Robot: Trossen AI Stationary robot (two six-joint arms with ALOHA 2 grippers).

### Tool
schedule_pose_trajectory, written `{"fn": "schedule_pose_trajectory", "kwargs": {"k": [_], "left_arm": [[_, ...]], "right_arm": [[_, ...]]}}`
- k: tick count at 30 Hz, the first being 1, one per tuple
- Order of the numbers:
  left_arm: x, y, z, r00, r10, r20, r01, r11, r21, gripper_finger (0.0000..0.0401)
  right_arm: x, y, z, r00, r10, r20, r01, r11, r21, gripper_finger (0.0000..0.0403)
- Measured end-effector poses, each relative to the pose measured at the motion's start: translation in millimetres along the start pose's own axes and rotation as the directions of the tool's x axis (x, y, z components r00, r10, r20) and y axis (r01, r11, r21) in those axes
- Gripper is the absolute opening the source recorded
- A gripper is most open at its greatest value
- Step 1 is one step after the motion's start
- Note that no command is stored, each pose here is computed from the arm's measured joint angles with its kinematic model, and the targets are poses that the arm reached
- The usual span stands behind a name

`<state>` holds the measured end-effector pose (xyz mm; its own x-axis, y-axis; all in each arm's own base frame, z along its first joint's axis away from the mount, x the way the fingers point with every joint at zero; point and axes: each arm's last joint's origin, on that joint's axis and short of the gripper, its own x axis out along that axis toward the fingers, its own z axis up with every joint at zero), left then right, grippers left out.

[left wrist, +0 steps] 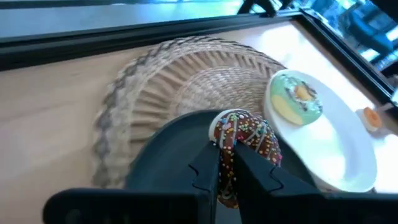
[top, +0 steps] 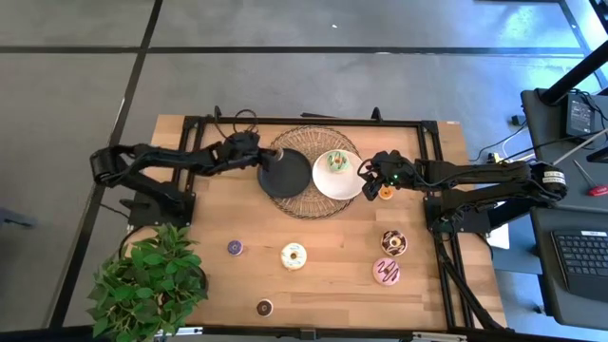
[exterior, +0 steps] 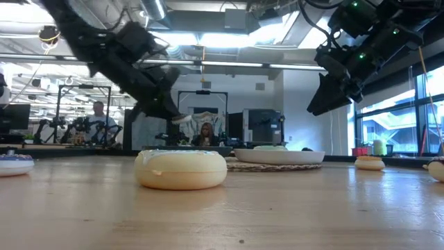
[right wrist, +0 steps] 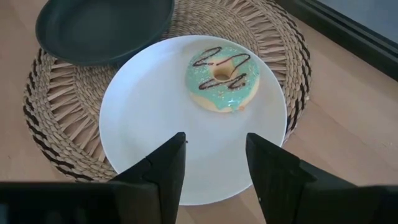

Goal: Pick & Place donuts
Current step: Put the small brown donut on the black plate

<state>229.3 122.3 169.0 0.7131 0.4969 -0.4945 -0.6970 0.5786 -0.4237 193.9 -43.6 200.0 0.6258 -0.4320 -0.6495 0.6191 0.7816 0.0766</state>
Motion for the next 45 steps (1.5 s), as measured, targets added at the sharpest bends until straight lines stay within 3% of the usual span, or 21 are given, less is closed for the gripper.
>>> {"fn": "schedule_pose_trajectory", "kwargs": {"k": [5, 13, 45], "left_arm": [[27.1, -10.5, 9.8, 0.997, 0.033, -0.075, -0.029, 0.998, 0.055, 0.0033], [51.8, -8.6, 0.7, 0.978, 0.081, -0.191, -0.070, 0.996, 0.063, 0.0033], [51.9, -2.6, -5.2, 0.961, 0.175, -0.216, -0.158, 0.983, 0.091, 0.0037]], "right_arm": [[0.0, 0.0, -0.1, 1.000, 0.000, 0.000, 0.000, 1.000, 0.001, 0.0170], [0.0, -0.1, -0.4, 1.000, -0.001, -0.003, 0.001, 1.000, -0.004, 0.0170], [0.0, -0.2, -0.5, 1.000, -0.002, -0.004, 0.002, 1.000, -0.007, 0.0170]]}}
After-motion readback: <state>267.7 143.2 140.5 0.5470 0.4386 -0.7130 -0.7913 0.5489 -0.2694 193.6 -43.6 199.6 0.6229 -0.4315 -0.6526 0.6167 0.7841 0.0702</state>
